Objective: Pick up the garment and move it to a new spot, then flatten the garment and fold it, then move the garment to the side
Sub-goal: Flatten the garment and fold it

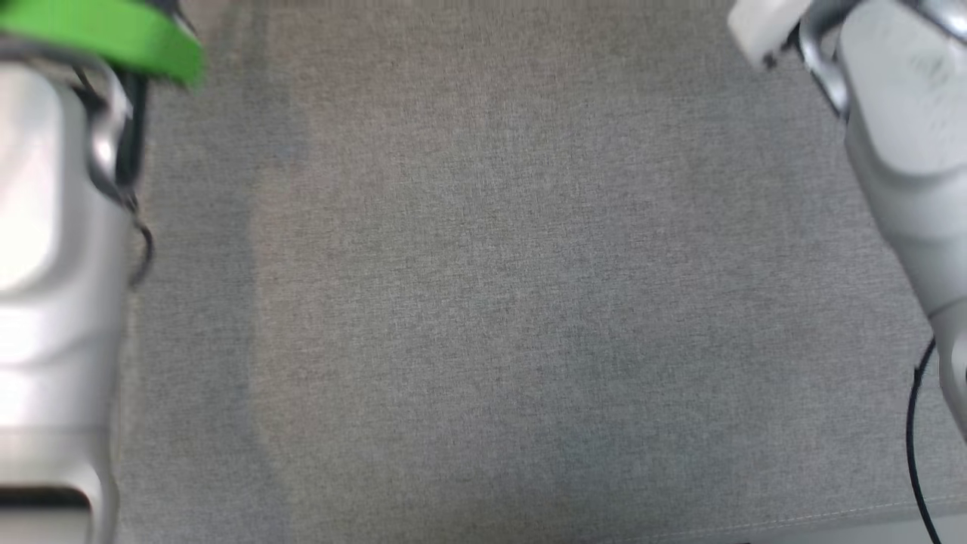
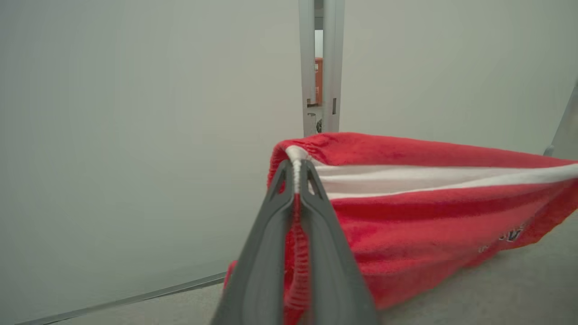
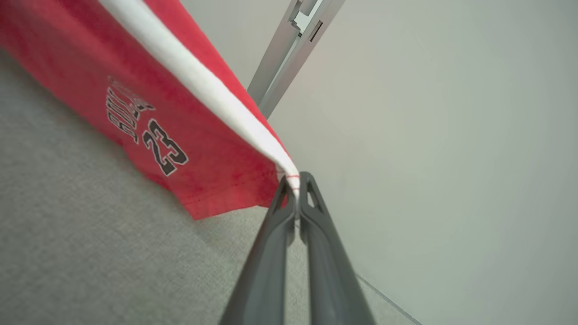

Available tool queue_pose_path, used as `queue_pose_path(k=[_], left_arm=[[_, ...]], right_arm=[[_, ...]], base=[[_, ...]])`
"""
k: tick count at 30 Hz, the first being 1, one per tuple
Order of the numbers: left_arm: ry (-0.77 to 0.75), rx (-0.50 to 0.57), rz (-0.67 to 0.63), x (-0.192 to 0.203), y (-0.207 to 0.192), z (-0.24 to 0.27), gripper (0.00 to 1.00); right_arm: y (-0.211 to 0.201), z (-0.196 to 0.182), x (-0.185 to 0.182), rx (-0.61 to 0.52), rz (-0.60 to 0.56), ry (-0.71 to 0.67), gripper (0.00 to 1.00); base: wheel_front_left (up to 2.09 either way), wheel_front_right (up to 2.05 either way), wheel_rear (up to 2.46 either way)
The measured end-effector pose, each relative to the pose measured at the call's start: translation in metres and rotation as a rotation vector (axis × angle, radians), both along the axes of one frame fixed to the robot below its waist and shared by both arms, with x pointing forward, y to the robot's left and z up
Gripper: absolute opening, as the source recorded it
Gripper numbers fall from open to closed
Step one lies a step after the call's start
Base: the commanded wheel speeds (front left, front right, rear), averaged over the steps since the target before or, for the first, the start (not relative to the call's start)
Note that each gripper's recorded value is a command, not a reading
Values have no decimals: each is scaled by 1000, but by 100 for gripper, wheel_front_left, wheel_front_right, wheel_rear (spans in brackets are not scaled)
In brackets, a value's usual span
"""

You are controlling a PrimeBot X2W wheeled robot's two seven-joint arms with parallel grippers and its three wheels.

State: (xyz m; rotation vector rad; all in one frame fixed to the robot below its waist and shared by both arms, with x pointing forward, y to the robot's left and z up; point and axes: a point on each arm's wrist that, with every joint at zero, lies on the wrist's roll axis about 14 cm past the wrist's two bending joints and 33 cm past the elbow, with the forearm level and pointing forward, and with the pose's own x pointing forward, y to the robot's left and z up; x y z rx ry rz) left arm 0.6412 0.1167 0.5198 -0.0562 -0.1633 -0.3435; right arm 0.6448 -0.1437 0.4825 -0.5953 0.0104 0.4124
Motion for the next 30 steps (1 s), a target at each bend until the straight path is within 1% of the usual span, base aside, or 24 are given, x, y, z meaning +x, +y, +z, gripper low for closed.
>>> queue_pose_path(k=[5, 7, 10, 13, 16, 19, 22, 26, 30], left_arm=[[72, 40, -52, -51, -10, -26, 0], [110, 75, -70, -74, -10, -38, 0], [164, 111, -106, -106, -15, -53, 0], [190, 148, -142, -135, -20, -59, 0], [203, 167, -155, -159, -19, -59, 0], [198, 167, -167, -179, -21, -54, 0], [183, 173, -193, -201, -28, -47, 0], [154, 164, -200, -219, -30, -35, 0], [145, 153, -204, -239, -30, -31, 0]], right_arm=[[5, -20, -40, -22, 46, 69, 0], [3, -24, -56, -29, 55, 97, 0], [-4, -36, -81, -14, 39, 161, 0], [-5, -34, -98, -3, 44, 184, 0], [-6, -39, -119, -8, 54, 222, 0], [-17, -47, -139, -51, 51, 264, 0], [-25, -41, -152, -56, 45, 274, 0], [-44, -36, -168, -85, 19, 300, 0], [-51, -36, -191, -84, 17, 356, 0]], base=[[0, 0, 0], [0, 0, 0], [0, 0, 0], [0, 0, 0], [0, 0, 0], [0, 0, 0], [0, 0, 0], [0, 0, 0], [0, 0, 0]])
